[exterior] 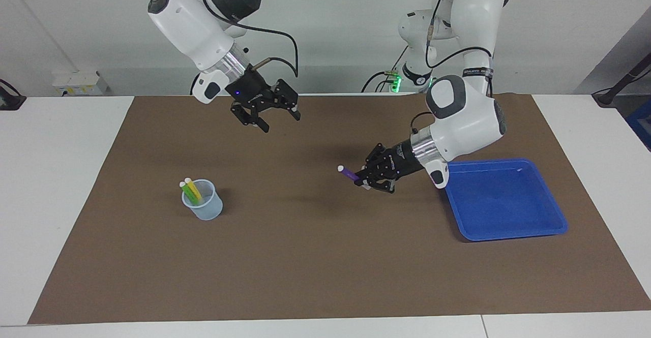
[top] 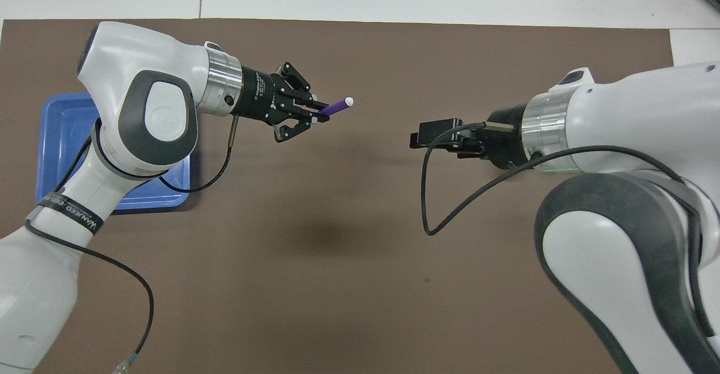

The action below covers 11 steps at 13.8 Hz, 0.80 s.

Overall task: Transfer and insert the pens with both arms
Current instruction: 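Lift the purple pen with the left gripper while the right gripper approaches, then grasp the purple pen with the right gripper, open the left gripper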

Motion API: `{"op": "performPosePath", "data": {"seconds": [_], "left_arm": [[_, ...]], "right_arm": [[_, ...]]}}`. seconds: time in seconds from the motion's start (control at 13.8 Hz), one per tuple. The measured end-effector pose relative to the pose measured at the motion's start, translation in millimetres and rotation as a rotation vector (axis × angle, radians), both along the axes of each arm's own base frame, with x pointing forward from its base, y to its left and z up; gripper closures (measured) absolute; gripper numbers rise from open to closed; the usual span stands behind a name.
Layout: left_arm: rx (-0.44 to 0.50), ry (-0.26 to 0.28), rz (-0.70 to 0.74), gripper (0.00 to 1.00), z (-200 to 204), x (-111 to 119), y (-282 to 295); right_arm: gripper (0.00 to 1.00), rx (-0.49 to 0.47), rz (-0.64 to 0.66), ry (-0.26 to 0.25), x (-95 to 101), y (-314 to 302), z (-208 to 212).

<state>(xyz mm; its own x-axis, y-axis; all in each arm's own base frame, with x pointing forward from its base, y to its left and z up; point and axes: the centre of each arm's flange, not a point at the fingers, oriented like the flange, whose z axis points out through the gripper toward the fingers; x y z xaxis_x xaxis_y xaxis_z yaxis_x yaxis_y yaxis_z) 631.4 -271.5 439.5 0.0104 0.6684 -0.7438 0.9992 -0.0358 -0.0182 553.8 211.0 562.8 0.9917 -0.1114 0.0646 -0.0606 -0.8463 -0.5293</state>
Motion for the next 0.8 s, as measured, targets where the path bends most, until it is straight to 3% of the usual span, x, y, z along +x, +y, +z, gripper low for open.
{"op": "performPosePath", "data": {"seconds": [0.22,0.8], "left_arm": [[-0.030,0.022,0.055,0.83,-3.9,-10.3,-30.2],[-0.035,0.019,0.006,0.83,1.0,-32.2,-72.0]], "right_arm": [[0.00,0.004,0.015,-0.004,6.6,19.7,-19.7],[0.00,-0.035,0.114,-0.055,48.6,29.5,-51.3]]}}
